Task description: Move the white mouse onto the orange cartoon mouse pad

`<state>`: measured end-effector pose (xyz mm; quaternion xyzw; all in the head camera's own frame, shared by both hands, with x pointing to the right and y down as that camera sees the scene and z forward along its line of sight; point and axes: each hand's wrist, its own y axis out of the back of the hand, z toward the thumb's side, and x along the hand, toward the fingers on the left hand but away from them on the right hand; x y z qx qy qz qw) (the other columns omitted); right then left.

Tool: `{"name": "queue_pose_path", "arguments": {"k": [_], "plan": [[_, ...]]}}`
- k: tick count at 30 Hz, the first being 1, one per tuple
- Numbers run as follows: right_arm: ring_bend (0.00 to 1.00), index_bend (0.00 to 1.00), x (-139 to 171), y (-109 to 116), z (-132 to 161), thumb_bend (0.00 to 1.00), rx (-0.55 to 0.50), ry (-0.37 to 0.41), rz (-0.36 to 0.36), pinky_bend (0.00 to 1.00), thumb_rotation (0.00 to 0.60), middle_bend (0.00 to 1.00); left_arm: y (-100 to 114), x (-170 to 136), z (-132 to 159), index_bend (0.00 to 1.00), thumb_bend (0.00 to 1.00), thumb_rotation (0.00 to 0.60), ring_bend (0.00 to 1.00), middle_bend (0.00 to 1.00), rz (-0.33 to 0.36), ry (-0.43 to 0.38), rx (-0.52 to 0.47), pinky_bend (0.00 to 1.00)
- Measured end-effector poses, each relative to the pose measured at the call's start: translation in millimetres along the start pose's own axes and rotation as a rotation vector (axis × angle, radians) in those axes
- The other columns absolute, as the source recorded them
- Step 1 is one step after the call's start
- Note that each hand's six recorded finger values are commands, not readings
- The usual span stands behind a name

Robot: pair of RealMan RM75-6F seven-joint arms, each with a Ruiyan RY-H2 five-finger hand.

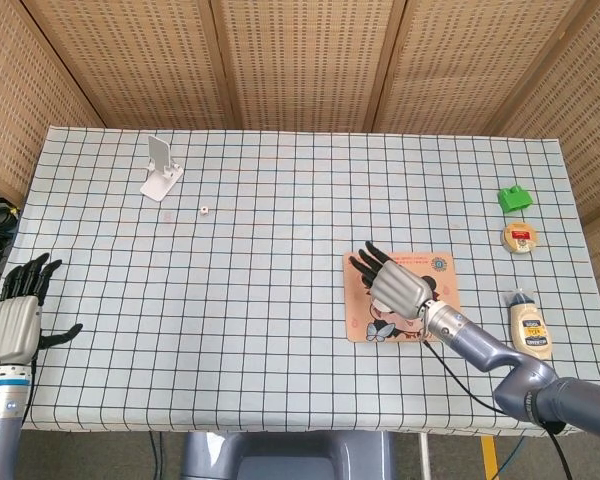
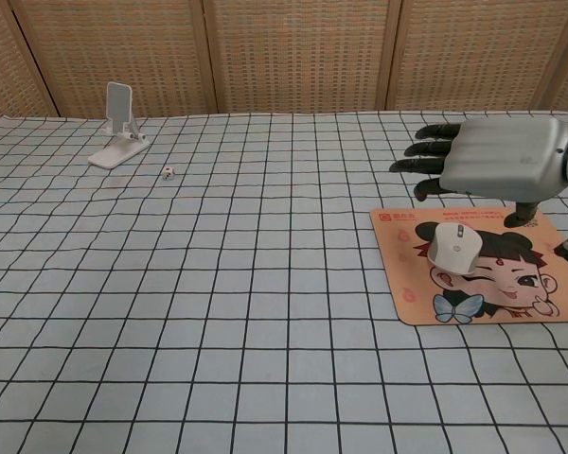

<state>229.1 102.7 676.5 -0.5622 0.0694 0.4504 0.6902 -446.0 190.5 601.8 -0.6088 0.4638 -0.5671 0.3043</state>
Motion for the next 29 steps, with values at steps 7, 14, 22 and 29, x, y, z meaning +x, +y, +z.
{"name": "queue_pose_path", "arguments": {"k": [7, 14, 22, 29], "plan": [[0.0, 0.19, 27.9, -10.1, -30.9, 0.14, -0.253, -0.226, -0.023, 0.01, 0.6, 0.01, 2.1, 0.0, -1.2, 0.1, 0.13, 0.6, 0.0, 0.0, 0.011, -0.007, 0.011, 0.0], [0.0, 0.1, 65.6, -35.6, -45.5, 0.14, -0.605, -0.416, -0.073, 0.0, 0.6, 0.0, 1.8, -1.1, 0.6, 0.08, 0.13, 0.6, 0.0, 0.0, 0.031, -0.025, 0.045, 0.0], [0.0, 0.03, 127.9, -71.4, -39.8, 0.13, -0.929, -0.627, -0.158, 0.0, 0.6, 0.0, -2.6, -4.6, -3.8, 0.03, 0.13, 0.6, 0.0, 0.0, 0.037, -0.037, 0.09, 0.0], [0.0, 0.03, 171.9, -83.2, -25.2, 0.13, -1.005, -0.726, -0.215, 0.0, 0.6, 0.0, -5.5, -8.6, -9.2, 0.01, 0.13, 0.6, 0.0, 0.0, 0.042, -0.033, 0.114, 0.0]]}}
